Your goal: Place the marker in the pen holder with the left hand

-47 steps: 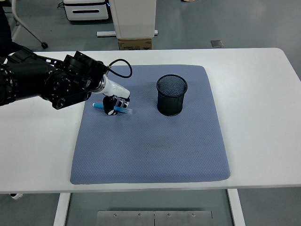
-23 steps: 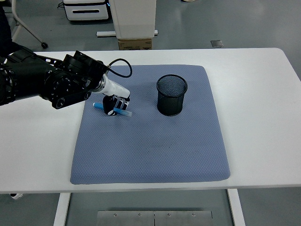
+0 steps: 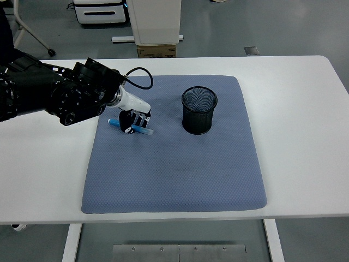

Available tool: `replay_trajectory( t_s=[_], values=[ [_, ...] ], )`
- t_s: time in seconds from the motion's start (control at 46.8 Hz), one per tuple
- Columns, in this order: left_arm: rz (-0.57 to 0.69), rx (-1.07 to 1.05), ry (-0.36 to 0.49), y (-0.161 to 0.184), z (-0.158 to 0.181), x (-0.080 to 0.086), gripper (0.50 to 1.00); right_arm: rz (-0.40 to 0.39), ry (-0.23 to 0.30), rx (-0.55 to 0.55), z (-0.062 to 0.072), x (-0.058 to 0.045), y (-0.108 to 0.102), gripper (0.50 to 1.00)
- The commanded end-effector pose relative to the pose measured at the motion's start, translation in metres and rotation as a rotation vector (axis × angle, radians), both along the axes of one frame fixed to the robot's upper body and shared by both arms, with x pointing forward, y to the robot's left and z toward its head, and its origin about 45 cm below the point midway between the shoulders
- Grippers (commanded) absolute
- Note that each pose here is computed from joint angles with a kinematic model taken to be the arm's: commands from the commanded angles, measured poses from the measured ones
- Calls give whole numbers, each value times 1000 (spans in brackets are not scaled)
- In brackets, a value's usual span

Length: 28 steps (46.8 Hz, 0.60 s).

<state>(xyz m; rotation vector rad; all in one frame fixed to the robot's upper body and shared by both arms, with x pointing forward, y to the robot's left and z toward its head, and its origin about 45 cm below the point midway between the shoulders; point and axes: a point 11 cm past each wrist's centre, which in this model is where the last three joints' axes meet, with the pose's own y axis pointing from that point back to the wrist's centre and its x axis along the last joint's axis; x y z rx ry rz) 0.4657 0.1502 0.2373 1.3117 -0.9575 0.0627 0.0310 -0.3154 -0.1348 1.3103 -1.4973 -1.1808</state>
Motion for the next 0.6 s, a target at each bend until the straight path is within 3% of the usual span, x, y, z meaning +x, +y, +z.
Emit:
replay_trajectory(
  t_s=[0.0,0.128,0.577],
  values=[
    [-1,0,1,0,0,0,531,0,0,-1,0,0,0,1000],
    [-1,0,0,0,1,0,500,0,0,-2,0,0,0,1000],
    [-2,2,-2,0,2,1,500,0,0,-1,0,0,0,1000]
  ],
)
